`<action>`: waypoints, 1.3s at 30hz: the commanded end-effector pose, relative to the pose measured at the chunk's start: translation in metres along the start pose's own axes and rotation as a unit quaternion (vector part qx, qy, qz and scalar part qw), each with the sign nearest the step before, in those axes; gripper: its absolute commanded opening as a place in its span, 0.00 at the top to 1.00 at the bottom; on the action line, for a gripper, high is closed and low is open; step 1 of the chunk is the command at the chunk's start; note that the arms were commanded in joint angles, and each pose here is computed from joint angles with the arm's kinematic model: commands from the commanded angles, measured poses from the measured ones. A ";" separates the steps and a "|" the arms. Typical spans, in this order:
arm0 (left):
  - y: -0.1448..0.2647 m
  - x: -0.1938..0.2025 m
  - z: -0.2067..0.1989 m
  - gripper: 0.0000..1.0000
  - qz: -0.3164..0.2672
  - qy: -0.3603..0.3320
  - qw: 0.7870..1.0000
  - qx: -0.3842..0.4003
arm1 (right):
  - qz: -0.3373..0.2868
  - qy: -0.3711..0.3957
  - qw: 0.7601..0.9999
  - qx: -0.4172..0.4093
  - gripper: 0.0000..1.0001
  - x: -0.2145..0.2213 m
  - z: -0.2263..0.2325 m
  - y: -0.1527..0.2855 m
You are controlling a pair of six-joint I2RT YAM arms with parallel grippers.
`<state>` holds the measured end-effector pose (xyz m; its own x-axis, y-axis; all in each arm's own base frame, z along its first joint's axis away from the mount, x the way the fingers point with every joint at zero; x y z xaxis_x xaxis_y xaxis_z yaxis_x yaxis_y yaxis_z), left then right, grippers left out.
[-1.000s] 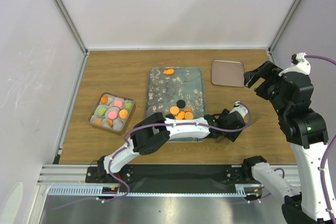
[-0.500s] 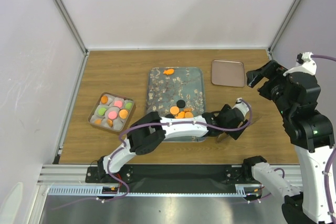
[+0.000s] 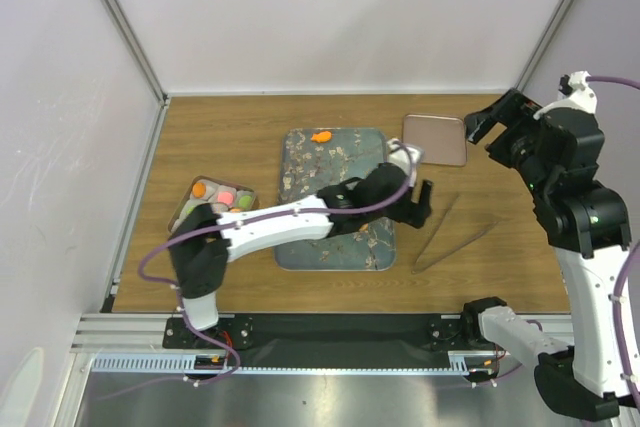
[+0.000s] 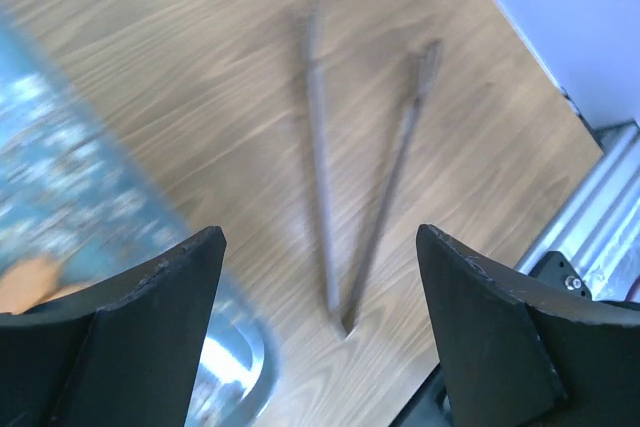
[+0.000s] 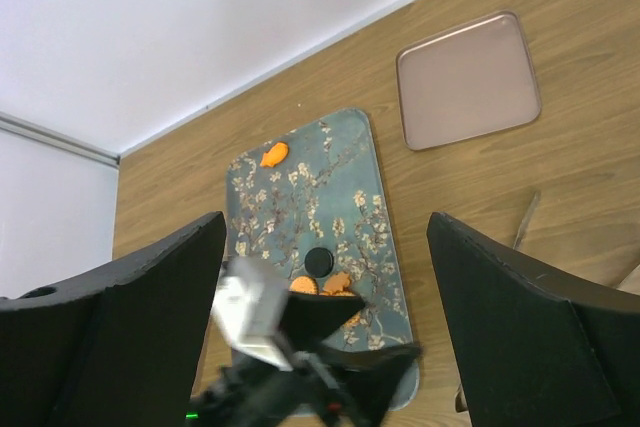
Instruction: Pack the cookies
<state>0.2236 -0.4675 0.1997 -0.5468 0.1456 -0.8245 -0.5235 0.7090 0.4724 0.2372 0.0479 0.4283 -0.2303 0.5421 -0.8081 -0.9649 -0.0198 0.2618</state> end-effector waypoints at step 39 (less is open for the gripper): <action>0.325 0.001 0.150 0.12 -0.126 0.015 0.979 -0.157 | 0.239 0.000 0.927 0.289 0.42 0.155 -0.242 -0.373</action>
<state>0.1478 -0.1352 0.3034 -0.4193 -0.0449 -0.9067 -0.8048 0.4806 0.3484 0.5194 -0.0582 0.0698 -0.6152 0.6162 -0.4918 -0.5005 0.1767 0.8475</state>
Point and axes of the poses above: each gripper's point midway between its finger pads, its own y axis back along the fingers, its own z axis along the line the jaws close on, x = y × z, the point moved 3 cm from there along y, back along the fingers, and after that the axes turned 2 degrees about -y, right-handed, at the moved point
